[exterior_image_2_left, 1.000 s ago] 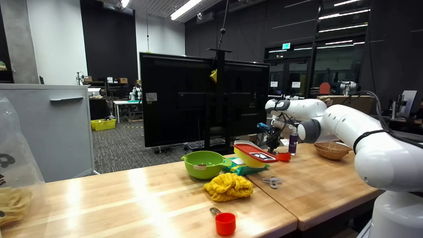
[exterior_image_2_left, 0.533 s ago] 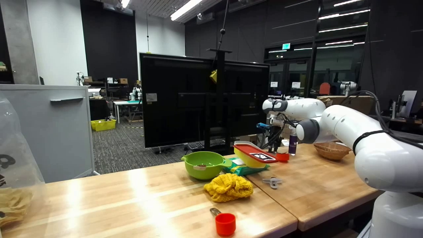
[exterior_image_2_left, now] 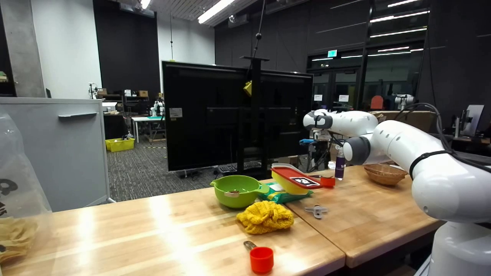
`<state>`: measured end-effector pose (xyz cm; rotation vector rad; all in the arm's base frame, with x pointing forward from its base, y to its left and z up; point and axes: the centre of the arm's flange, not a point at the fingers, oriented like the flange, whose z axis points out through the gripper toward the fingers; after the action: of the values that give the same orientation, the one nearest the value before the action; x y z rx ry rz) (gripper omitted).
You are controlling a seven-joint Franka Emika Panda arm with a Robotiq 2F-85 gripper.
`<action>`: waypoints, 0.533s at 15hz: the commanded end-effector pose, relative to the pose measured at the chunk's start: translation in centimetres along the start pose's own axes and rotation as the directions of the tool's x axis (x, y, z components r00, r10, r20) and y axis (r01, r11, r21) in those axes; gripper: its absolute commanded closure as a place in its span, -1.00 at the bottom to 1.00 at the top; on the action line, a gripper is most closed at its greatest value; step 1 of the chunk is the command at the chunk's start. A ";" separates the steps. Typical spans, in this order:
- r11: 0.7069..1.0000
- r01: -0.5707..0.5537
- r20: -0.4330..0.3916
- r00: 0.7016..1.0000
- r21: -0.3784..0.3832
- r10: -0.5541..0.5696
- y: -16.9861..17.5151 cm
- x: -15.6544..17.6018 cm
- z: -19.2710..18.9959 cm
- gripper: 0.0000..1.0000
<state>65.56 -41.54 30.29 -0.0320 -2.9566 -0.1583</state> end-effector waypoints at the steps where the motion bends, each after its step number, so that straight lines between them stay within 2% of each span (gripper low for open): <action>1: 0.998 0.003 0.044 0.999 0.062 -0.006 0.6 0.4 -3.4 -1.00; 4: 0.991 -0.012 0.079 0.997 0.133 0.002 1.4 0.9 -6.3 -1.00; 8: 0.981 -0.044 0.137 0.990 0.186 0.019 2.9 1.4 -10.4 -1.00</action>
<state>66.72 -41.08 37.94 -0.0254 -3.0612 0.0580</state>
